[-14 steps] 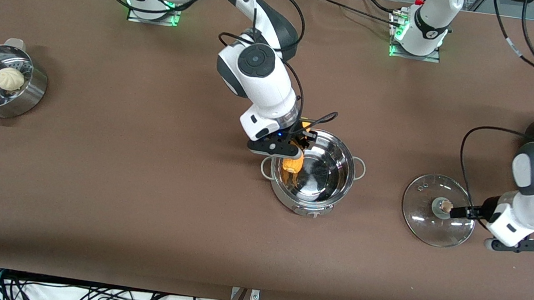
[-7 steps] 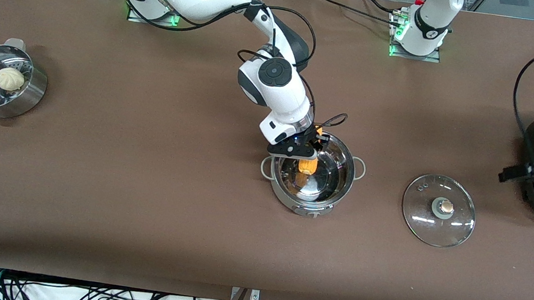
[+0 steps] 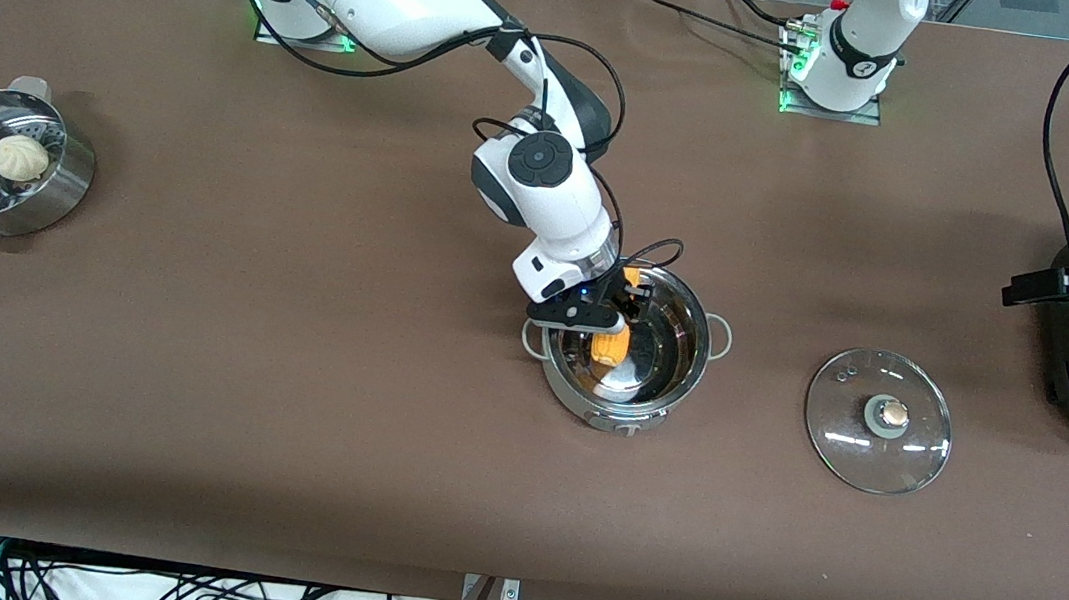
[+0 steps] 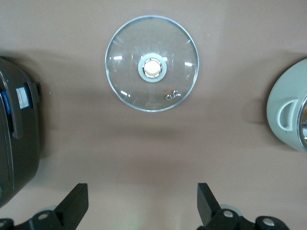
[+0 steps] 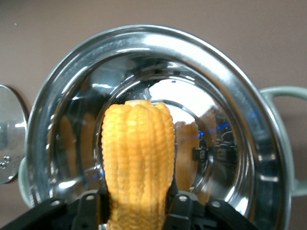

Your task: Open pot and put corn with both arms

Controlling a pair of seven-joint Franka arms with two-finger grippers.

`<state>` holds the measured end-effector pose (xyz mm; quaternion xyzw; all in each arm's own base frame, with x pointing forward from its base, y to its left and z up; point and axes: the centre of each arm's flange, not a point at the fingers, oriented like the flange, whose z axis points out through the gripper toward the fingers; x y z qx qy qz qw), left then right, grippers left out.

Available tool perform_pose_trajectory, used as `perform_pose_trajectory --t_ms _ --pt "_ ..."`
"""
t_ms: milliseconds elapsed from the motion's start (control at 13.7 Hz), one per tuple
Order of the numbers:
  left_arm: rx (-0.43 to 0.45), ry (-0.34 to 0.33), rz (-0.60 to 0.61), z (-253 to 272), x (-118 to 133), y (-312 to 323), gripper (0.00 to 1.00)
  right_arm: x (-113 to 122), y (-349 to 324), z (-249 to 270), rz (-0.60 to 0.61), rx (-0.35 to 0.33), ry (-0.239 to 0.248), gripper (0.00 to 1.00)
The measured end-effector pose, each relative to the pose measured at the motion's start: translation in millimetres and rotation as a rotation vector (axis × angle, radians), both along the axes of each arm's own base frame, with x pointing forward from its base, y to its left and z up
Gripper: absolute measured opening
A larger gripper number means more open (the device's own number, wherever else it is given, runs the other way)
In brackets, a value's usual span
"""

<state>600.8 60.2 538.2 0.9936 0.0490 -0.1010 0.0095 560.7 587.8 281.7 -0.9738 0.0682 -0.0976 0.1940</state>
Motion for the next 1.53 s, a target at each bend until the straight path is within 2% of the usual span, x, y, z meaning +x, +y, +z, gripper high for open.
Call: perform_pose_trajectory --t_ms 292,365,512,658,804,1023,1169,1388,1535 --pt "0.0 0.003 0.0 1.6 -1.4 0.1 1.0 3.8 -1.5 10.1 0.011 -0.034 -0.032 0.95" --pt "0.0 -0.003 -0.004 5.0 -2.4 -2.3 1.0 9.9 -7.5 22.9 0.004 -0.058 -0.036 1.0" --pt "0.001 -0.018 -0.025 17.1 -7.0 -15.3 1.0 29.0 -34.6 74.9 -0.025 -0.123 -0.037 1.0" --pt "0.005 -0.045 -0.052 31.3 -14.1 -32.5 1.0 41.4 -77.7 140.8 0.015 -0.22 -0.012 1.0" --pt "0.014 -0.139 -0.054 59.5 -18.9 -34.7 1.0 44.4 -125.6 201.4 0.063 -0.305 0.022 1.0" --pt "0.024 -0.208 -0.047 93.6 -33.8 -32.2 1.0 52.9 -191.0 270.9 0.002 -0.318 0.031 1.0" --pt "0.023 -0.212 -0.052 95.1 -34.5 -35.2 1.0 65.0 -251.5 297.7 -0.035 -0.317 0.089 1.0" --pt "0.021 -0.207 -0.062 91.1 -32.9 -41.0 1.0 87.3 -364.7 311.6 0.026 -0.333 0.191 1.0" --pt "0.021 -0.206 -0.063 90.6 -32.9 -41.2 1.0 96.9 -435.5 323.3 0.09 -0.341 0.192 1.0"
